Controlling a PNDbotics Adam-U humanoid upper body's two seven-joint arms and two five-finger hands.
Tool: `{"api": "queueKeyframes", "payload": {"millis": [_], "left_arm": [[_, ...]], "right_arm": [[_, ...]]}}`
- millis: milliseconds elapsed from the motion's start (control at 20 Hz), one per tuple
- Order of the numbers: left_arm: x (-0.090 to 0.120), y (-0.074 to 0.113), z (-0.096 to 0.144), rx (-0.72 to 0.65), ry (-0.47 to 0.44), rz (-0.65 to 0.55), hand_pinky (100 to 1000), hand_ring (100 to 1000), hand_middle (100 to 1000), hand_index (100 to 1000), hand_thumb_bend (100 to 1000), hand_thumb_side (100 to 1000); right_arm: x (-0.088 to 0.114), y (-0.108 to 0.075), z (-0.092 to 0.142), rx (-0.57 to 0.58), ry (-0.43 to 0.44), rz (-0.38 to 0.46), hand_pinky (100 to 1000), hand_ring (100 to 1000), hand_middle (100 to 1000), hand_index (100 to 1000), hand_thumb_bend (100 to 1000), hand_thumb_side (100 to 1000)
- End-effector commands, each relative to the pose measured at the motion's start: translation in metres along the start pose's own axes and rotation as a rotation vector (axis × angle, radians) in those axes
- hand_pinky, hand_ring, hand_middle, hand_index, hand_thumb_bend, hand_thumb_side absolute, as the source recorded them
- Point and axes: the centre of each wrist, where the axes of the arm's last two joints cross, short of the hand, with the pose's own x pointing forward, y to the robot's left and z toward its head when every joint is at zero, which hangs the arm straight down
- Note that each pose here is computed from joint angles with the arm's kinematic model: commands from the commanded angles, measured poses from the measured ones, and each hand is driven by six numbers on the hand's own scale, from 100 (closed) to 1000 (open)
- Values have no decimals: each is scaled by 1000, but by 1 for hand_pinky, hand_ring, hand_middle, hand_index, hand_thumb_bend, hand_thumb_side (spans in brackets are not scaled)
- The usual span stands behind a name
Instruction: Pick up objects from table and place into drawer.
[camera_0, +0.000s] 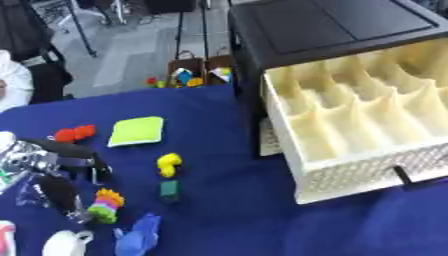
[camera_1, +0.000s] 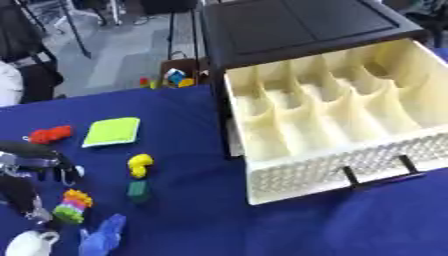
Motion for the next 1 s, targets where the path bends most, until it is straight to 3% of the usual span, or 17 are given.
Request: {"api": "queueKeyframes", "payload": {"millis": [50, 400, 1000], "left_arm": [[-5, 5, 7, 13, 28, -15, 714, 791, 753, 870, 658, 517], [-9, 3, 2, 8, 38, -22, 680, 769, 726, 833, 581, 538], [-9, -1, -5, -11, 23, -27, 665, 761, 712, 819, 545, 496]], "right_arm": [[1, -4, -6, -25, -14, 2, 772, 841, 827, 844, 100, 1000], [0, -5, -7, -35, -13, 1, 772, 841, 828, 845, 100, 1000], [-1, -6, -7, -57, -6, 7, 773, 841, 827, 846, 100, 1000]]}}
